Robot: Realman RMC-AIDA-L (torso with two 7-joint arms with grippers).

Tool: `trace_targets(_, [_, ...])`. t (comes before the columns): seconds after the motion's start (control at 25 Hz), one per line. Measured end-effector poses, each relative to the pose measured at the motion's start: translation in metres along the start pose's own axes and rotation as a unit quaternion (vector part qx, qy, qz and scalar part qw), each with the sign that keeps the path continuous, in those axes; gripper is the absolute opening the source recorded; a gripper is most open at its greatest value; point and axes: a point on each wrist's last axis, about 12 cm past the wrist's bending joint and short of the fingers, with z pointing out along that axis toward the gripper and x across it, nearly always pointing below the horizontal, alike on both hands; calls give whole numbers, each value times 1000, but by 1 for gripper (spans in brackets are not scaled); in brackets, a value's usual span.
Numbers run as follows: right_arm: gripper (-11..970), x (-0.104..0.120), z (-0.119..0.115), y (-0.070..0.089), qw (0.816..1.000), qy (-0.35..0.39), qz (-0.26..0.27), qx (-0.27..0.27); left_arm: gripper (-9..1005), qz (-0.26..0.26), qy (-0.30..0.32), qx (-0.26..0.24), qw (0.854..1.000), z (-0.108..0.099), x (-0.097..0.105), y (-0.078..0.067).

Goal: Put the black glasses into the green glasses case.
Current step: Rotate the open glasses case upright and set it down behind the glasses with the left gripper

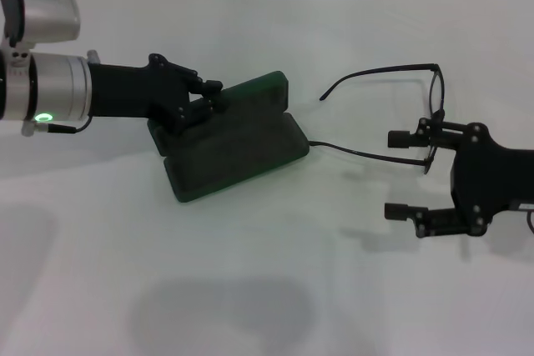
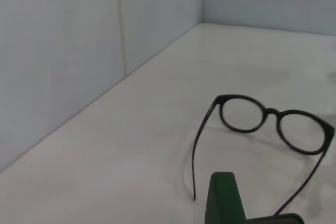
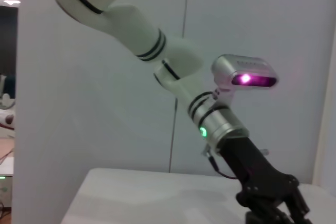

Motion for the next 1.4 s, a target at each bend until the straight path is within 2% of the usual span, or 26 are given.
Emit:
trace_targets(0.12, [808, 1, 1, 6, 1000, -8, -10, -7, 222, 26, -5, 2, 1000, 2, -5, 2])
trace_targets(0.36, [808, 2, 3, 9, 1000, -9, -13, -12, 241, 36, -6, 0, 999, 3, -7, 3])
trace_targets(0.4, [808, 6, 9, 15, 999, -4, -17, -28, 245, 84, -5, -11, 996, 21, -25, 11])
trace_targets(0.48, [808, 7, 8, 18, 999, -4, -15, -28, 251, 98, -5, -5, 995, 30, -32, 11])
trace_targets(0.72, [807, 9, 4, 24, 1000, -8, -8, -27, 271, 144, -1, 35, 989, 58, -49, 4])
trace_targets(0.96, [807, 11, 2, 27, 1000, -9, -4, -24, 291, 151, -11, 56, 987, 73, -59, -3])
trace_targets(1.0, [807, 11, 2, 28, 1000, -9, -4, -24, 294, 151, -18, 67, 986, 82, -65, -8])
trace_targets(1.2, [807, 11, 0, 30, 1000, -12, -1, -25, 311, 154, -27, 80, 984, 94, -70, -16])
trace_targets(1.4, [807, 12, 0, 30, 1000, -13, 1, -25, 328, 181, -20, 93, 979, 97, -64, -21])
